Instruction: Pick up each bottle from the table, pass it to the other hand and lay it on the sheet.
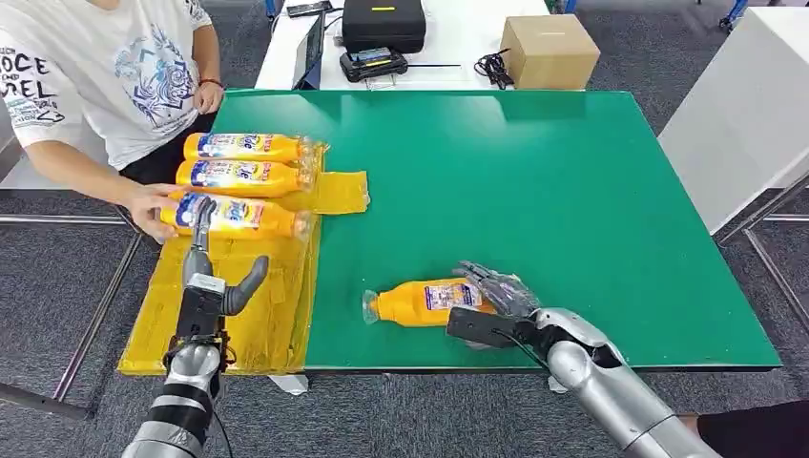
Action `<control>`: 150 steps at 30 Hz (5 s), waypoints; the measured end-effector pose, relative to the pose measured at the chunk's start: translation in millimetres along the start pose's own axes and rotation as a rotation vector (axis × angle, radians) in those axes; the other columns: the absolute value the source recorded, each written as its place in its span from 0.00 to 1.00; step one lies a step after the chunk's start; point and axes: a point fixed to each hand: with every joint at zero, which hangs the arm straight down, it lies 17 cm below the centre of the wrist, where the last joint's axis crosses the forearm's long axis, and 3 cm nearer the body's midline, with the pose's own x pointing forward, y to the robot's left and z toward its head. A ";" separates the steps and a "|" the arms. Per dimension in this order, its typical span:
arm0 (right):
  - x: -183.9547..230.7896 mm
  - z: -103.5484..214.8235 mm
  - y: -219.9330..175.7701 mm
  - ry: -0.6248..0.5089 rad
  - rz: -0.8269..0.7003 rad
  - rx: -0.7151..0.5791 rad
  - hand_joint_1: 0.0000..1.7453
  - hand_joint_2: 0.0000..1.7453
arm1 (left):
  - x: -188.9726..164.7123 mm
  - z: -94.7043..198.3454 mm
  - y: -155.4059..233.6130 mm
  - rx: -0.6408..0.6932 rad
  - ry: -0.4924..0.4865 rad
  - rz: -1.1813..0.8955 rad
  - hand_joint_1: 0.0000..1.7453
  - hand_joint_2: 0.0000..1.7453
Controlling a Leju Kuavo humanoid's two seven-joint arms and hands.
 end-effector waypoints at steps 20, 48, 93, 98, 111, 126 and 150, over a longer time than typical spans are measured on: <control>-11.8 -36.8 7.7 0.086 0.101 0.038 0.00 1.00 | 3.9 3.3 -38.4 -0.078 0.024 0.065 0.00 1.00; 16.4 -30.7 -2.5 -0.001 0.049 -0.232 1.00 1.00 | -1.2 10.0 -64.2 -0.146 0.150 0.297 0.00 1.00; 142.7 -11.0 -32.9 -0.270 -0.336 -0.850 1.00 1.00 | 88.2 72.2 -158.0 -0.569 0.351 1.095 0.00 1.00; 155.2 -19.4 -30.8 -0.299 -0.333 -0.827 1.00 1.00 | 86.6 74.0 -164.2 -0.588 0.358 1.052 0.00 1.00; 180.5 -38.1 -18.6 -0.347 -0.337 -0.750 1.00 1.00 | 79.9 77.9 -171.3 -0.611 0.379 1.008 0.00 1.00; 200.7 -73.7 38.2 -0.388 -0.352 -0.493 1.00 1.00 | 70.3 81.8 -166.5 -0.607 0.391 1.038 0.65 1.00; 201.4 -79.4 37.9 -0.380 -0.358 -0.487 0.00 1.00 | 69.9 74.1 -157.1 -0.579 0.335 0.960 1.00 1.00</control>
